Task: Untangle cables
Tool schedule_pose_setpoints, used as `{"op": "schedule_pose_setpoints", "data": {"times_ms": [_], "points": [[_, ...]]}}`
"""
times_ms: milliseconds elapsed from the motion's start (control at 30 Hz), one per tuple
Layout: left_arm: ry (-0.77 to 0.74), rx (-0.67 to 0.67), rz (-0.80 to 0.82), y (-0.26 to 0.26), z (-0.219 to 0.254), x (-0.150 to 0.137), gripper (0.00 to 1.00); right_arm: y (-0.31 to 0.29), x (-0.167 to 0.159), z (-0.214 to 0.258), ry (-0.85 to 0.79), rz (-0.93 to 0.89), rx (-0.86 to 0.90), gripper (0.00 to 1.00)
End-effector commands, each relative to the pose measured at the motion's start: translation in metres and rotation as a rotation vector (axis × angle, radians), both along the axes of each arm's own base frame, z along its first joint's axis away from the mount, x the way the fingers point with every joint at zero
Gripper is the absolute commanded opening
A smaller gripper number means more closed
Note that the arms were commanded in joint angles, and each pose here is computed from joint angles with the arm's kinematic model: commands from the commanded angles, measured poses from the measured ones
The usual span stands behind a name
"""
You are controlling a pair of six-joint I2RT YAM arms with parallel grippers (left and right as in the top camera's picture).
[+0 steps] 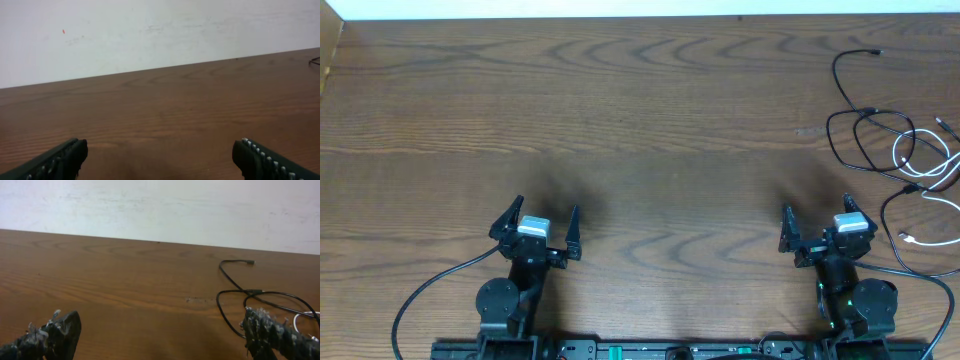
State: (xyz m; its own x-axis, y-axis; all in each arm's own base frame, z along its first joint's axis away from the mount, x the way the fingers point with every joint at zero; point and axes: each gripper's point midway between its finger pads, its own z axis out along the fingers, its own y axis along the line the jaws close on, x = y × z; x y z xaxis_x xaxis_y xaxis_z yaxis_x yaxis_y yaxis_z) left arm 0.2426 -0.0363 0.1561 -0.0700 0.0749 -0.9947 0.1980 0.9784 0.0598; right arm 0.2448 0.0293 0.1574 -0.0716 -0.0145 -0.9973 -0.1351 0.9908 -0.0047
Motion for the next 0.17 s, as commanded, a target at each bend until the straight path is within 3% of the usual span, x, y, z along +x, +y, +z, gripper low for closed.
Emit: {"op": "schedule_pose_setpoints", "data": {"times_ms": [0,133], "points": [[0.047,0.020,-0.023,-0.0035,-0.0143,-0.0020,0.98,0.0000,-0.0003,-0.0002,-0.002,0.002,-0.007,0.99],[0.047,0.020,-0.023,-0.0035,-0.0144,-0.0020,0.98,0.0000,-0.0003,-0.0002,-0.002,0.002,-0.007,0.99]]}}
